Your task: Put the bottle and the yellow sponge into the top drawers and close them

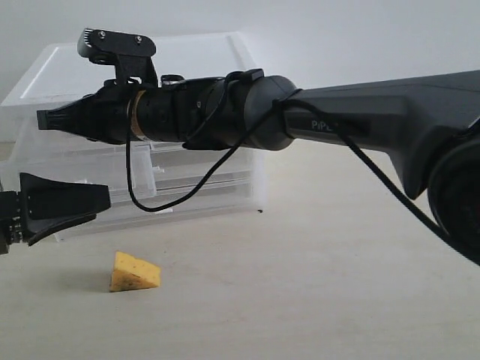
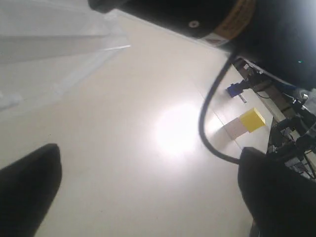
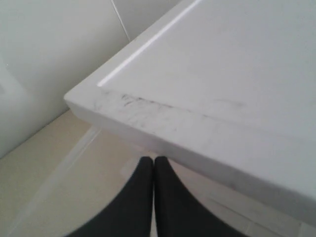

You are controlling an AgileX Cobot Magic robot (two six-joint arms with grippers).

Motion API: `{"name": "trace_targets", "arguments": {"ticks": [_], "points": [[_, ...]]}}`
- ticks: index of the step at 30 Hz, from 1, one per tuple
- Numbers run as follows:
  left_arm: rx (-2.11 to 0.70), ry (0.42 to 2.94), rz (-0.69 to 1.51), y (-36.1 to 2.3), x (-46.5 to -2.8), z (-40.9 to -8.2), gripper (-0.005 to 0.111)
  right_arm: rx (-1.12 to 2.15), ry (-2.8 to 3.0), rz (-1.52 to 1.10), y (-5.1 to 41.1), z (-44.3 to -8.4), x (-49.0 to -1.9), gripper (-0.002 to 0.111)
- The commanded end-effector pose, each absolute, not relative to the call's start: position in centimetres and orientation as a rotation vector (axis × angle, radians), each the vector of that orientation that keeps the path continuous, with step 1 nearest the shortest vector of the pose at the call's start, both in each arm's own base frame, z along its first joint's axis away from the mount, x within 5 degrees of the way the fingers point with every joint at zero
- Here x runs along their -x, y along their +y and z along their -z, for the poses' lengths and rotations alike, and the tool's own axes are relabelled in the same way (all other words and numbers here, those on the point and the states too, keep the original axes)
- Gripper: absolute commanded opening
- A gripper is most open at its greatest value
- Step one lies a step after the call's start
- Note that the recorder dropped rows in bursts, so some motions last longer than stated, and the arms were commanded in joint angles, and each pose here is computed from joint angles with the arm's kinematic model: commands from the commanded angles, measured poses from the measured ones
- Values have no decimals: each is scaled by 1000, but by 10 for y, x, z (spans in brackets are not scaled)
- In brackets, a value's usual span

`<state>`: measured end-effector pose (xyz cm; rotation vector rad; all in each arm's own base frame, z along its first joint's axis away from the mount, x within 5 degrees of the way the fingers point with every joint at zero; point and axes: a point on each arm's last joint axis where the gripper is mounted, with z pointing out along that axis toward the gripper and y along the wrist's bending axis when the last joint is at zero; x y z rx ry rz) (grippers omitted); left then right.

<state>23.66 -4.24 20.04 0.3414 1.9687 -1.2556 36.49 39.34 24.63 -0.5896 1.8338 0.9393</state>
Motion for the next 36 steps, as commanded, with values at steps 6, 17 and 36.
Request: {"name": "trace_targets", "arguments": {"ticks": [6, 17, 36], "points": [[-439, 1906, 1224, -49, -209, -227, 85, 501, 1843, -825, 368, -248, -392, 0], [-461, 1831, 1176, -51, -196, -239, 84, 657, 1721, -1213, 358, -286, -380, 0], [-455, 1706, 1096, -48, -186, -263, 72, 763, 1744, -1064, 339, -327, -361, 0]]}}
